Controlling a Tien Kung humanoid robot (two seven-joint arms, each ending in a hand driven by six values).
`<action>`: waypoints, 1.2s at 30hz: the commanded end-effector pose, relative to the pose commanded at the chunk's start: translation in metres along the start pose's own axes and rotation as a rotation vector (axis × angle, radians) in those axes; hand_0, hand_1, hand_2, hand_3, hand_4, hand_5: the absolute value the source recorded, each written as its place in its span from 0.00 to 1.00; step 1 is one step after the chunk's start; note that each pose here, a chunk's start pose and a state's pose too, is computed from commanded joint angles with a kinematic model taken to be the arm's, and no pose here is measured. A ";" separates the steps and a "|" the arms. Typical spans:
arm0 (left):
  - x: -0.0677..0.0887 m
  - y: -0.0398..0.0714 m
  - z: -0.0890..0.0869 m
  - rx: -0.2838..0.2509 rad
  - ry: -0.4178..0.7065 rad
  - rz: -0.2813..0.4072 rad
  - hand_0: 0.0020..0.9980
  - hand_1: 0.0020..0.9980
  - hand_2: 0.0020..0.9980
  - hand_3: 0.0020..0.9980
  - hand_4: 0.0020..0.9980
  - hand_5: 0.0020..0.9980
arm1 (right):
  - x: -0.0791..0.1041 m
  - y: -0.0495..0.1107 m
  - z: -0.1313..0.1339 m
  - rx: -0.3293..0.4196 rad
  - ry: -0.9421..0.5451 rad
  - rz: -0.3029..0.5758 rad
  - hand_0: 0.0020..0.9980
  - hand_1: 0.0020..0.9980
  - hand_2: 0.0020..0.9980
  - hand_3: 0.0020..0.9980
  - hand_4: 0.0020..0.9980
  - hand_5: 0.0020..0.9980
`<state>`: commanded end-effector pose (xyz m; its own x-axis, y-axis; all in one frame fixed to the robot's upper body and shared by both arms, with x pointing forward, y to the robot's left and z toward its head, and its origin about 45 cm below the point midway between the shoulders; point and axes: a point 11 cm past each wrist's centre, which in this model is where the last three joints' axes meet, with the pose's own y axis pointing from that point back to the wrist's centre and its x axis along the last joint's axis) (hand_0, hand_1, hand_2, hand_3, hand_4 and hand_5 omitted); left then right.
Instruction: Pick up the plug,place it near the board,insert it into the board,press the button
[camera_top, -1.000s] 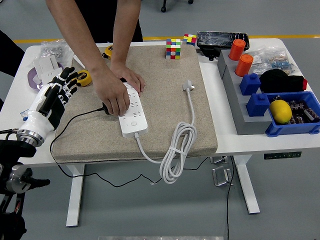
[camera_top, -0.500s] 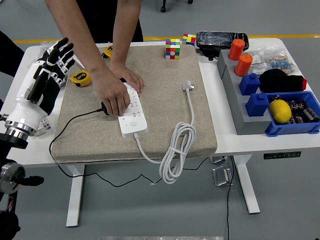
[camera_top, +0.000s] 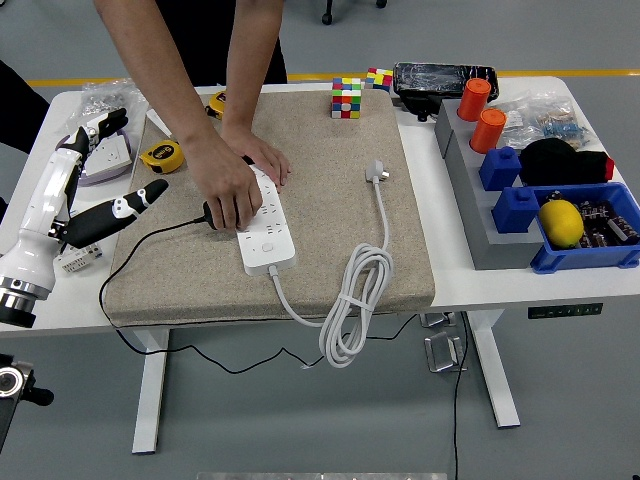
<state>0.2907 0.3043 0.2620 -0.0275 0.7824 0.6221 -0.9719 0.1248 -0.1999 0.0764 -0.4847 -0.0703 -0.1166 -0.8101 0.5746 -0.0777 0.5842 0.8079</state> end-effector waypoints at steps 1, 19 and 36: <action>-0.001 0.002 -0.002 0.003 -0.041 -0.010 0.77 0.82 0.79 0.82 0.89 0.33 | 0.000 0.000 -0.001 0.002 -0.001 0.000 0.86 0.79 0.78 0.79 1.00 0.95; -0.033 0.020 -0.009 -0.007 -0.386 -0.177 0.38 0.29 0.30 0.70 0.64 0.10 | 0.001 0.000 -0.002 0.003 -0.009 0.002 0.86 0.79 0.78 0.79 1.00 0.95; -0.056 0.013 -0.004 -0.010 -0.368 -0.350 0.19 0.03 0.13 0.77 0.68 0.00 | 0.000 0.000 -0.004 0.003 -0.014 0.000 0.85 0.78 0.78 0.79 1.00 0.95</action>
<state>0.2804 0.2649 0.2217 0.2174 0.4259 0.8783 -0.9353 0.3482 0.0627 0.0799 -0.4849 -0.0694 -0.1308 -0.8094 0.5725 -0.0808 0.5842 0.8076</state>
